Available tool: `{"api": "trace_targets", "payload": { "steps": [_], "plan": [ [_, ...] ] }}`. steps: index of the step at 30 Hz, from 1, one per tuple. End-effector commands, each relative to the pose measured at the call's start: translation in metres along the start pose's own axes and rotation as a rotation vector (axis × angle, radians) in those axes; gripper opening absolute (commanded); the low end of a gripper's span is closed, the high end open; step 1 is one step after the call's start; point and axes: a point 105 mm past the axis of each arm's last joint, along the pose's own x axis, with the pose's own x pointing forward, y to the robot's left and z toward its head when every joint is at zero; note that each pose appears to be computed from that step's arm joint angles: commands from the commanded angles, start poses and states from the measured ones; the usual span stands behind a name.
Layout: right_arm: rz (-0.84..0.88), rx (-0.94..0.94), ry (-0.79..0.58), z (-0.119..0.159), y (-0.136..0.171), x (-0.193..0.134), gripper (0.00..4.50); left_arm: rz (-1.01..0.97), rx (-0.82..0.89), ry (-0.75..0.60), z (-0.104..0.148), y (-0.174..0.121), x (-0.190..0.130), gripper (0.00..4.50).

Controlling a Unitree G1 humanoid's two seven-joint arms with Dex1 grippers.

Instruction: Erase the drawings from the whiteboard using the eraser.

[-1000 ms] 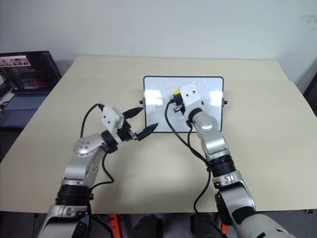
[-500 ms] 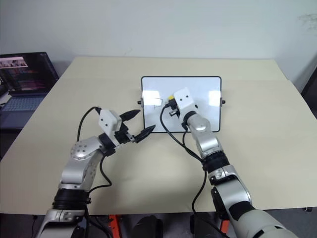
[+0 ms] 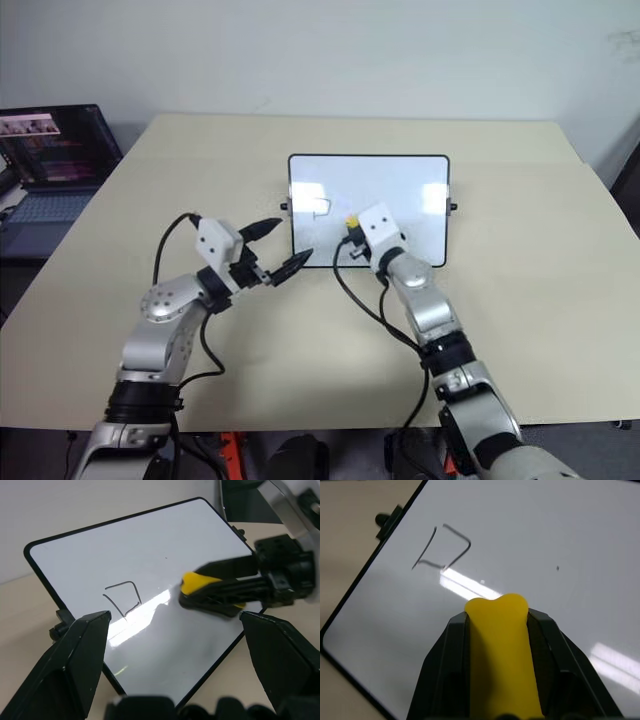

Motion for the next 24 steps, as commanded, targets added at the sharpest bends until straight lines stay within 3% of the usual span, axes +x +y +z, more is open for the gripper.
{"api": "trace_targets", "payload": {
  "steps": [1, 4, 16, 24],
  "plan": [
    [-0.043, -0.013, 0.066, -0.015, -0.019, -0.012, 1.27, 0.014, 0.021, -0.046, 0.014, 0.005, 0.000, 4.50],
    [-0.063, -0.014, 0.066, -0.014, -0.027, -0.015, 1.27, 0.013, 0.019, -0.045, 0.014, 0.004, 0.001, 4.50],
    [-0.102, 0.029, -0.080, 0.043, -0.034, -0.012, 1.27, 0.000, 0.025, -0.051, 0.020, 0.005, 0.006, 4.50],
    [-0.116, 0.046, -0.100, 0.053, -0.034, -0.014, 1.27, -0.004, 0.028, -0.050, 0.021, 0.005, 0.007, 4.50]
  ]
}}
